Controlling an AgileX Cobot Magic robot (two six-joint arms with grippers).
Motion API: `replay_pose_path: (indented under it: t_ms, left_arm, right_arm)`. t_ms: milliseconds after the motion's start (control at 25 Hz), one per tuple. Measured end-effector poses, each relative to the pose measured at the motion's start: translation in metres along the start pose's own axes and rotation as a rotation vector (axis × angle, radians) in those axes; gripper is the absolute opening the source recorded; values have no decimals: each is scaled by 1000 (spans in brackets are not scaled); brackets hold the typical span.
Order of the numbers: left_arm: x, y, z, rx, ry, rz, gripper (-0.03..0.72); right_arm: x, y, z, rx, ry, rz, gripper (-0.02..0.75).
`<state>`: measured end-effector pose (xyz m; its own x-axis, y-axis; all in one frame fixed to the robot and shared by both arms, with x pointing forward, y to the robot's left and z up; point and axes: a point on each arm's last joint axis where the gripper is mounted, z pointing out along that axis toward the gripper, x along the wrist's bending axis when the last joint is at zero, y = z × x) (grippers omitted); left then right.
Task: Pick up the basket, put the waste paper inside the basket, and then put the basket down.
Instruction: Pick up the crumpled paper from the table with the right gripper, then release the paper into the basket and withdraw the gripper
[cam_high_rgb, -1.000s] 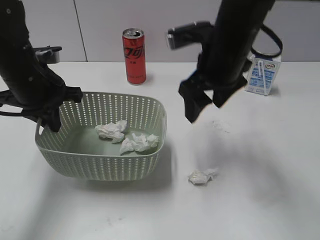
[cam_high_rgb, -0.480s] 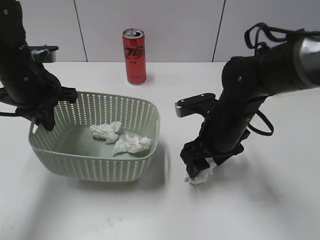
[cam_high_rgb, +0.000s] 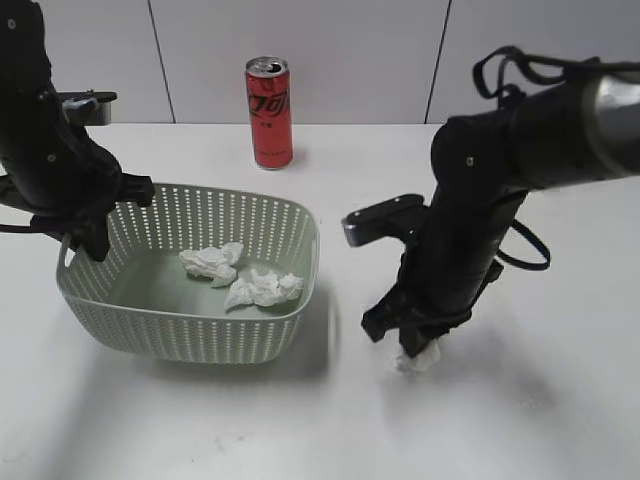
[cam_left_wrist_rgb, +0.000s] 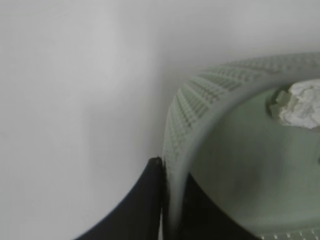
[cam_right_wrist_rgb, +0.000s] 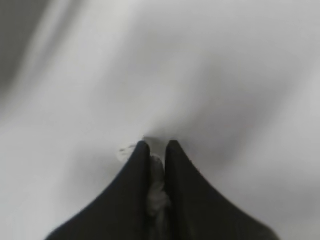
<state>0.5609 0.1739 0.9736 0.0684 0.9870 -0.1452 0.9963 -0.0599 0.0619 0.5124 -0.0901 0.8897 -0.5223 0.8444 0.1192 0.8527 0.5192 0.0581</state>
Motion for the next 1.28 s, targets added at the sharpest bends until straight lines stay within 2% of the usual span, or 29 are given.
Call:
replay_pose_path:
  t_ms: [120,360,480,560,600,680,760,800,920,1000,1160,1280]
  left_arm:
    - [0,0,0,0,0,0,0]
    - [-1,0,0,2,-12,-7,0]
    - [-2,0,0,3,-17,-11,0]
    - [-2,0,0,3,-18,-7,0]
    - [-2,0,0,3,-20,-5,0]
    - [-2,0,0,4,-24,-4,0]
    - [-3,-1,0,5,-32,-2,0]
    - [-3,-1,0,6,-37,-2,0]
    - [-5,0,0,-1,-53,-9,0]
    - [-7,1,0,-11,-72,-20,0]
    - [-21,5,-3,-53,-96,9,0]
    - [-45,15,-7,-87,-121,59,0]
  right_arm:
    - [6,3,-46,-129,17,-9,37]
    - [40,40,-163,-614,183,-111,36]
    - [68,57,-177,-684,246,-198,48]
    - [83,68,-166,-655,273,-235,138]
    - [89,73,-161,-637,282,-249,239]
    - [95,80,-145,-580,293,-264,489]
    - [96,84,-132,-526,290,-278,597]
    - [95,84,-130,-506,275,-293,606]
    - [77,89,-145,-488,187,-275,598]
    - [52,93,-160,-484,110,-226,595]
    - [-27,89,-174,-382,-55,-87,595]
    - [-86,71,-178,-259,-102,61,594]
